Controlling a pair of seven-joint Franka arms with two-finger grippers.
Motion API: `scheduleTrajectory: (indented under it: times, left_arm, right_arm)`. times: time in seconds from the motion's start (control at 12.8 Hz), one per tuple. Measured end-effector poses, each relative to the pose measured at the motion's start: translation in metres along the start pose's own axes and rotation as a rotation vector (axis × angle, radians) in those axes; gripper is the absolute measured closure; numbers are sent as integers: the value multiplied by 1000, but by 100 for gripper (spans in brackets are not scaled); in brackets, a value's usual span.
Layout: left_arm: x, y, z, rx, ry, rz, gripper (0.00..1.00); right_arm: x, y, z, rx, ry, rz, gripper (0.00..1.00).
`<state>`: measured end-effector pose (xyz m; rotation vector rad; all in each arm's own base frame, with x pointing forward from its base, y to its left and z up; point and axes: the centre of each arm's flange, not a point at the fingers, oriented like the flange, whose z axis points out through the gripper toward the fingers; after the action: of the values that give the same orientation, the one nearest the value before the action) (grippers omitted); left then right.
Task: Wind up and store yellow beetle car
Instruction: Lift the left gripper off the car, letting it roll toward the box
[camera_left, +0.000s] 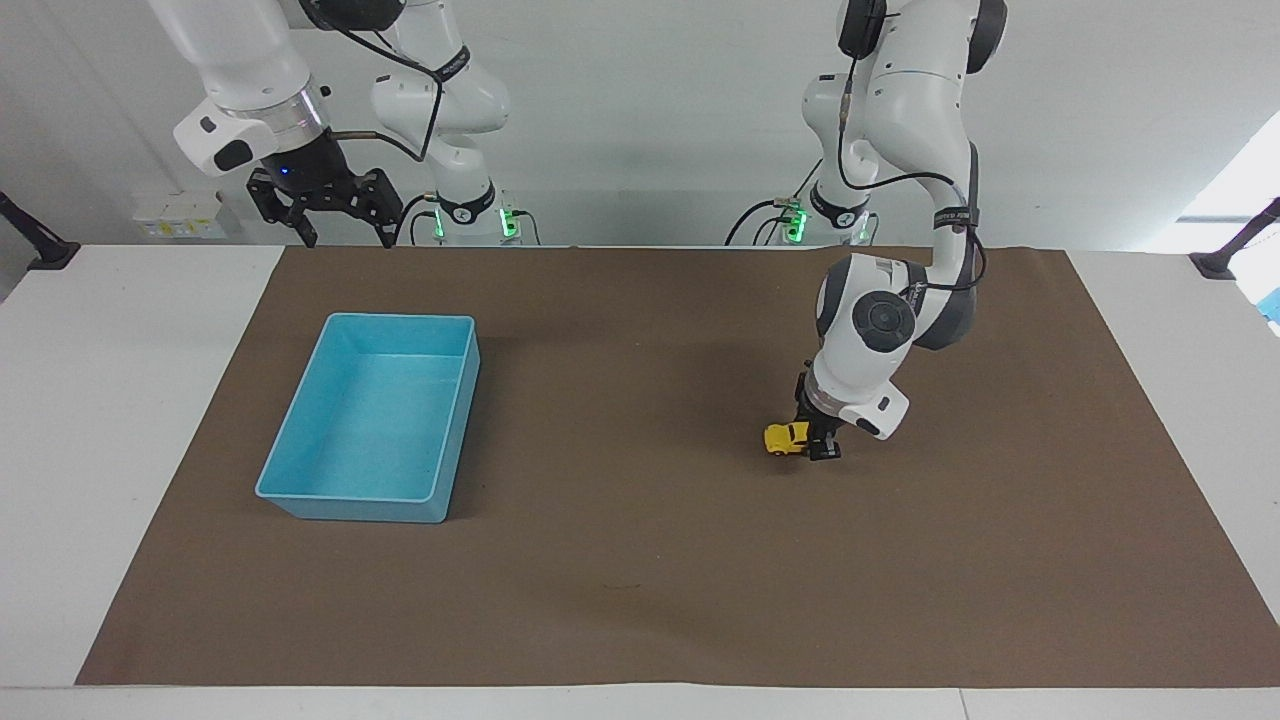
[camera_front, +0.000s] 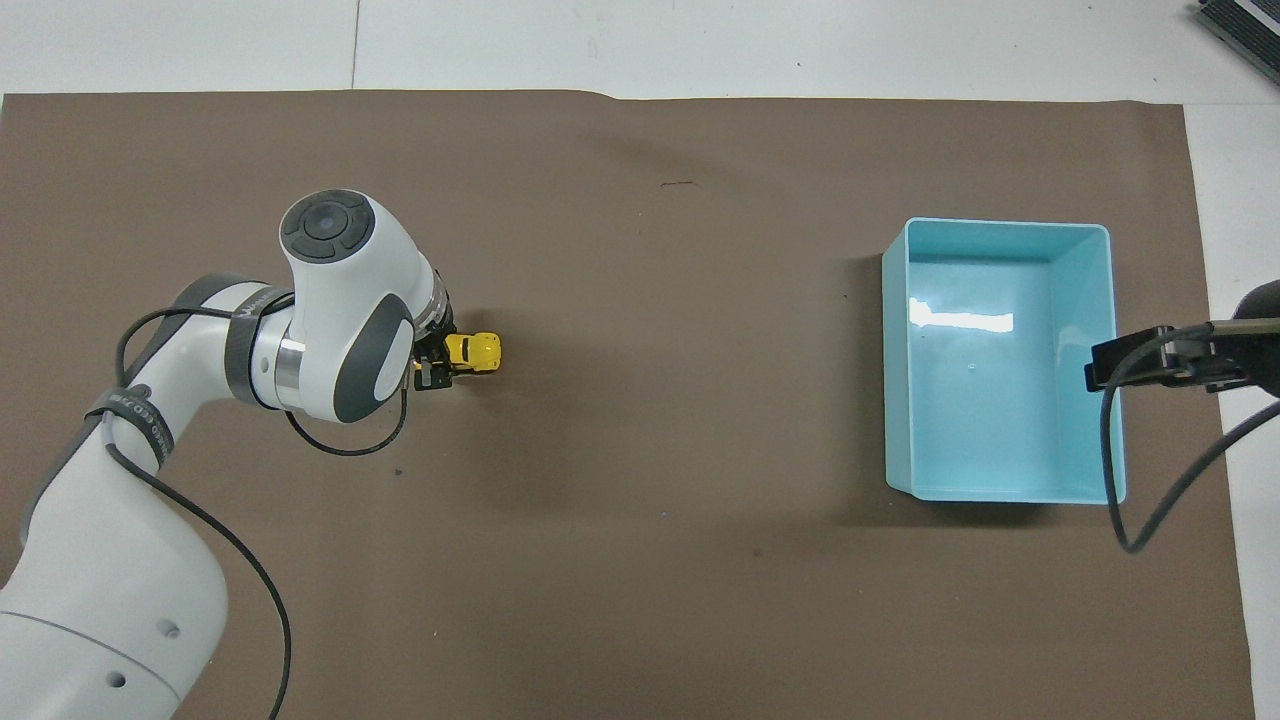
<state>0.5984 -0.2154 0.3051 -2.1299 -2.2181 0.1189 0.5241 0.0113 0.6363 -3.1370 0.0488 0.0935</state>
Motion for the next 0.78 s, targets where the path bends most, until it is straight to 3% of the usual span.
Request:
scheduleTrajectory:
  times: [0.24,0.47,0.78]
  left_arm:
    - [22,7,-42,-55,-23,-34,0]
    - [33,2,-89,-78,-33,-48,0]
    - [33,1,-94,-80,-35,-46,0]
  right_arm:
    - [0,0,0,0,0,0,0]
    - [0,0,0,0,0,0,0]
    - [0,0,0,0,0,0,0]
